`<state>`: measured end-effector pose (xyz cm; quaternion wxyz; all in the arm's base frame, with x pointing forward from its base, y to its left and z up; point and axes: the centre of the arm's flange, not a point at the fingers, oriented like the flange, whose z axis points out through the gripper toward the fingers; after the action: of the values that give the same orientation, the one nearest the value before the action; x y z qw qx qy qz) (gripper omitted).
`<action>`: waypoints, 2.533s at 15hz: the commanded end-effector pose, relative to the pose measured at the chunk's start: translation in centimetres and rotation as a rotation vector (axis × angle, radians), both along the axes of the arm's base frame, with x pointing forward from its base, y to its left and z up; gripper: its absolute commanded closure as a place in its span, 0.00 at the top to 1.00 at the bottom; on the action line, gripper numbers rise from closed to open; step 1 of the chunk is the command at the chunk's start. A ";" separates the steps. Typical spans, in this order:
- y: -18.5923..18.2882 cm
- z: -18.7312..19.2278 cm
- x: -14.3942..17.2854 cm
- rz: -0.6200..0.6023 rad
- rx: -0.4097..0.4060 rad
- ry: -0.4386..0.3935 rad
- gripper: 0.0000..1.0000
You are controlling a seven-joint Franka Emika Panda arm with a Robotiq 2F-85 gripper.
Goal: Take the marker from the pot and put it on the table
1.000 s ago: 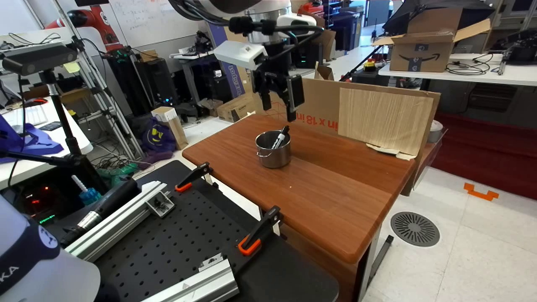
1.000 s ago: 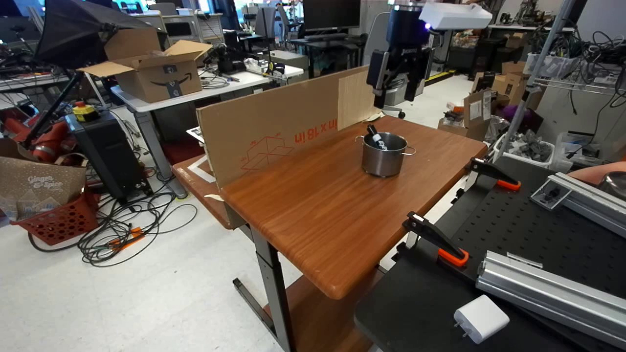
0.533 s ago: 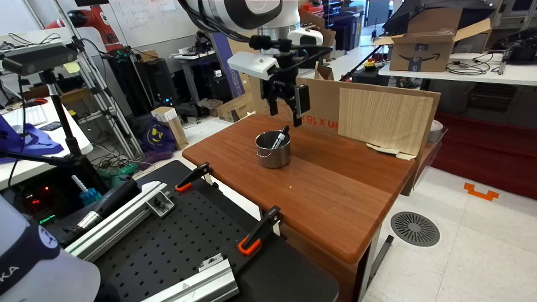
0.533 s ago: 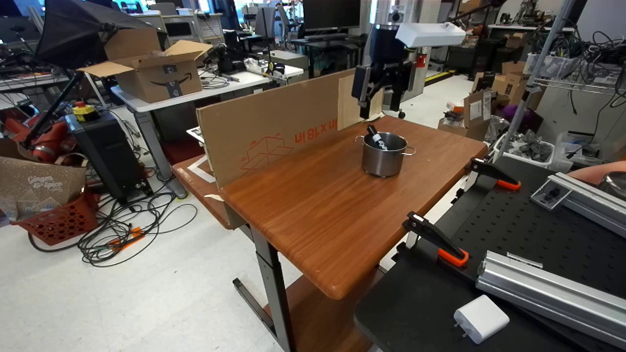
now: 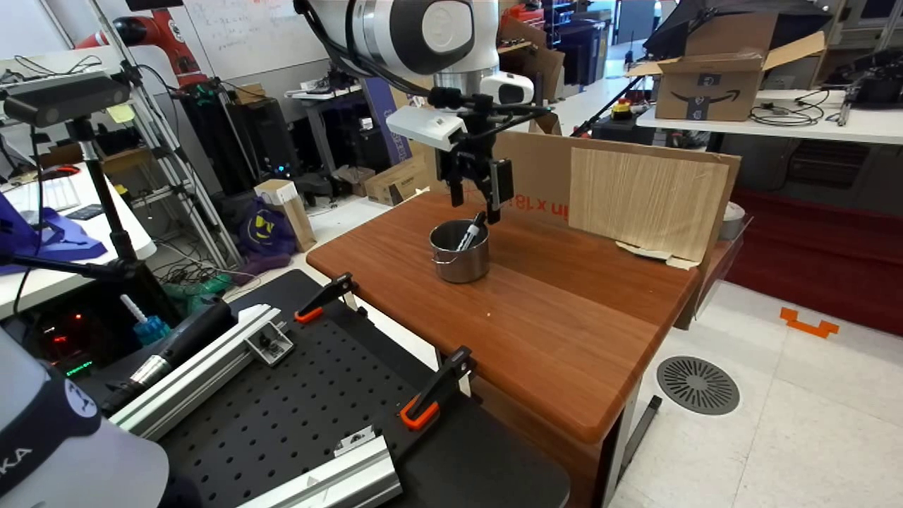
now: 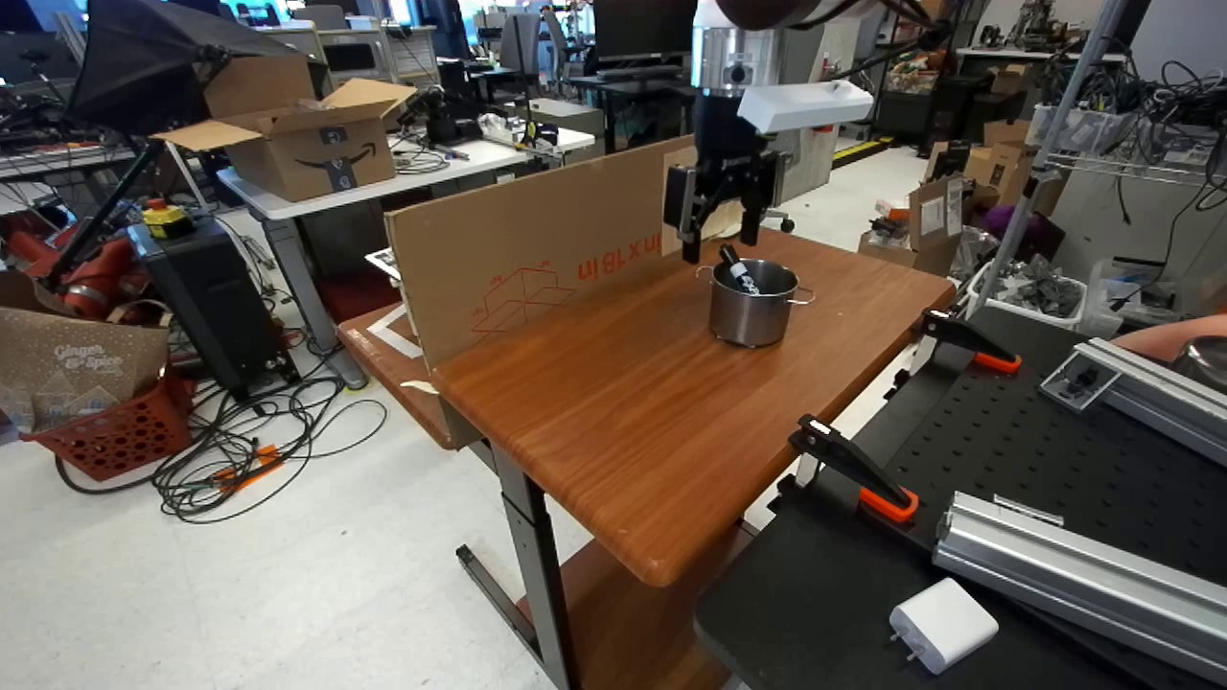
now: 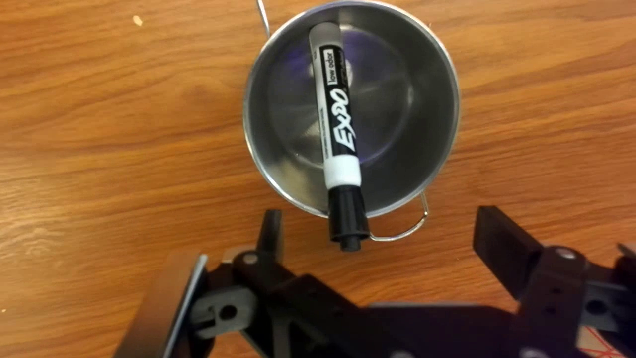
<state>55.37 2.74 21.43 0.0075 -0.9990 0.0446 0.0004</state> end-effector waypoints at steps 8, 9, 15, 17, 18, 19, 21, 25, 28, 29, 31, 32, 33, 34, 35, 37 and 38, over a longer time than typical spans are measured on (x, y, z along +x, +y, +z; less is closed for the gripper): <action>0.0 -0.7 1.8 0.005 -0.023 0.004 0.12; 0.1 -0.7 1.8 0.005 -0.023 0.004 0.05; -0.2 0.1 1.4 0.005 -0.024 0.001 0.05; -0.7 0.9 1.1 -0.006 -0.018 -0.008 0.05; -1.1 1.4 1.0 -0.012 -0.011 -0.010 0.05; -1.5 1.9 1.0 -0.024 -0.004 -0.014 0.05; -2.8 3.5 1.0 -0.063 0.023 -0.032 0.05; -6.2 7.2 0.7 -0.167 0.112 -0.068 0.05; -9.6 9.4 0.9 -0.269 0.212 -0.083 0.05; -10.7 9.8 1.0 -0.313 0.250 -0.082 0.05; -12.9 9.9 1.2 -0.398 0.315 -0.073 0.05; -13.9 9.8 1.3 -0.437 0.341 -0.068 0.05; -14.7 9.4 1.7 -0.477 0.360 -0.060 0.05; -15.2 9.2 1.7 -0.511 0.374 -0.056 0.05; -15.7 8.6 2.2 -0.537 0.384 -0.050 0.05; -16.2 7.1 2.8 -0.578 0.392 -0.032 0.05; -16.2 6.5 3.0 -0.594 0.391 -0.023 0.05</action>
<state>56.69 -12.98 29.22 0.1816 -0.9343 0.3059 -0.0236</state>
